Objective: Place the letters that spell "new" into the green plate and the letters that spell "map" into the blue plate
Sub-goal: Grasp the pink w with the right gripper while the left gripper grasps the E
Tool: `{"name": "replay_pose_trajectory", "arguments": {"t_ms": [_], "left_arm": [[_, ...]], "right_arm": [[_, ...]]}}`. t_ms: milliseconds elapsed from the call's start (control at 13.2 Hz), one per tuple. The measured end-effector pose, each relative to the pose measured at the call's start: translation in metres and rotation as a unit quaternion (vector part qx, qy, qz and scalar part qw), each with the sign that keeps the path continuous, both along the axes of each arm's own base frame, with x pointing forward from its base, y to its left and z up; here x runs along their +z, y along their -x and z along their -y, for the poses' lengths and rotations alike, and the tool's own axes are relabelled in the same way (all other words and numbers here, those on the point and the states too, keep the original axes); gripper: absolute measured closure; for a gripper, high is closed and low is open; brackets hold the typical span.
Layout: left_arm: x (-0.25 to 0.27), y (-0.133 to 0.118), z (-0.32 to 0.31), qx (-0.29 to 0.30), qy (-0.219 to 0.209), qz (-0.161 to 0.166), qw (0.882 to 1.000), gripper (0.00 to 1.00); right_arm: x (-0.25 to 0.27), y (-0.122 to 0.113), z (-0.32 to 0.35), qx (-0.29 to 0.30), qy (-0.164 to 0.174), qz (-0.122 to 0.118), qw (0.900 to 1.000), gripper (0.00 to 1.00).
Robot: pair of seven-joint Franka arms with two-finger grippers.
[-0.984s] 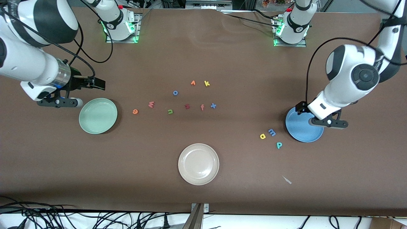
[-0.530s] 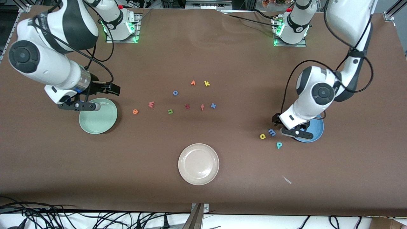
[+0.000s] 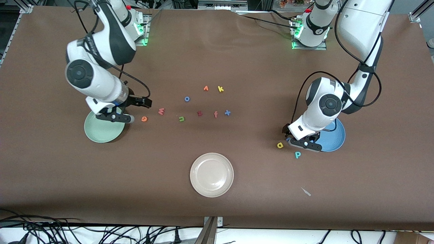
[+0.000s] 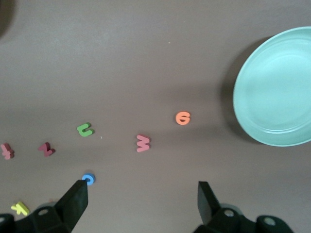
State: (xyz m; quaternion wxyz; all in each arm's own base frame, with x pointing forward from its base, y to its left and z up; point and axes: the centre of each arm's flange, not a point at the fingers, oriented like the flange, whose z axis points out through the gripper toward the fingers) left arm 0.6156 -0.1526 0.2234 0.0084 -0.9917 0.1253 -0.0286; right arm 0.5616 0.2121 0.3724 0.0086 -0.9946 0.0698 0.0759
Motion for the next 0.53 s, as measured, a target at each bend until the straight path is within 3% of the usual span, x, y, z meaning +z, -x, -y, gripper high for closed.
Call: {"name": "replay_pose_trajectory", "arguments": {"t_ms": [530], "left_arm": [[-0.031, -0.001, 0.000, -0.007, 0.000, 0.013, 1.000, 0.01]], "right_arm": [[-0.054, 0.019, -0.008, -0.019, -0.003, 0.014, 1.000, 0.00]]}}
